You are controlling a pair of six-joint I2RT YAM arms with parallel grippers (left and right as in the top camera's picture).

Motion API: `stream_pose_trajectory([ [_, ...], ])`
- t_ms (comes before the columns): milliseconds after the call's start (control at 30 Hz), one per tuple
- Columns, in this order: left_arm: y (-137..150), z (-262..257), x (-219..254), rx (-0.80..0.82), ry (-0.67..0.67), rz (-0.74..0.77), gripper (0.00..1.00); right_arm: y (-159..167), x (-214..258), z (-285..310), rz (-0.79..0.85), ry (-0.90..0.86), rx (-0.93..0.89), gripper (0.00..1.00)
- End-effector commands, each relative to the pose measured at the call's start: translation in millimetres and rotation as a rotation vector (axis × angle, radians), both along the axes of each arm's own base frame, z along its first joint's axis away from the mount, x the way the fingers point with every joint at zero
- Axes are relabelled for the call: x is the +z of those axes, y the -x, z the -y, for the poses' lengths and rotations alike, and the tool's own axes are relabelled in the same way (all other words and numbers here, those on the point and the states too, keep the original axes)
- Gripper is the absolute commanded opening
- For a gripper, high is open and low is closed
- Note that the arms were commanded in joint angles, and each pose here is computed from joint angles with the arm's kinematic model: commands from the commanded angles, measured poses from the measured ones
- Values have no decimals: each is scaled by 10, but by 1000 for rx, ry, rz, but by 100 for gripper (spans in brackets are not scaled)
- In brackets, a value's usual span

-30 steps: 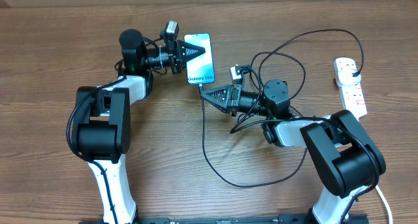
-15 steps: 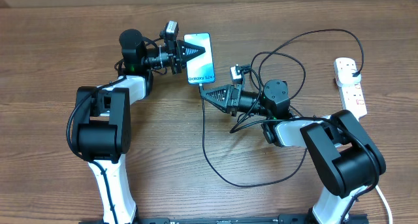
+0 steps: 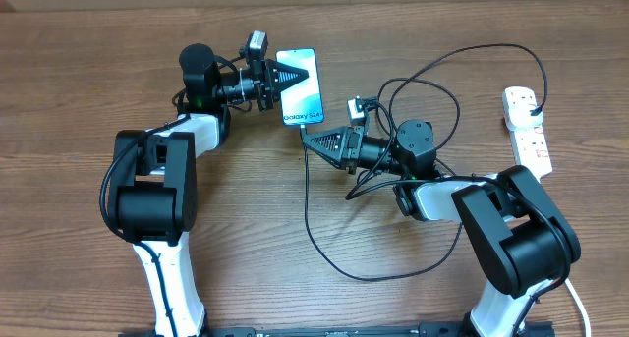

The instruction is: Plug charger to phone and switch on socket

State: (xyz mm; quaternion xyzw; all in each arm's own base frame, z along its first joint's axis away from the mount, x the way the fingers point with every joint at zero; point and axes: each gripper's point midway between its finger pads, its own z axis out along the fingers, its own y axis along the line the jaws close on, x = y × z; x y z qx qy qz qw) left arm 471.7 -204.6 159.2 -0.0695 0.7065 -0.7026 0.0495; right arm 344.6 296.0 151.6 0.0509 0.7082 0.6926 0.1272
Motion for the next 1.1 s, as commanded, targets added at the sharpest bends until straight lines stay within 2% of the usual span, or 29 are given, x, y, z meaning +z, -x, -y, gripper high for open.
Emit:
stream_pose_trajectory([
  [0,60,47,114,-37,-1,60,4,-96,32,93,12,-5,-52,4],
  [1067,56,50,112,-36,-1,59,4,-212,48,173,20,-8,-113,4],
])
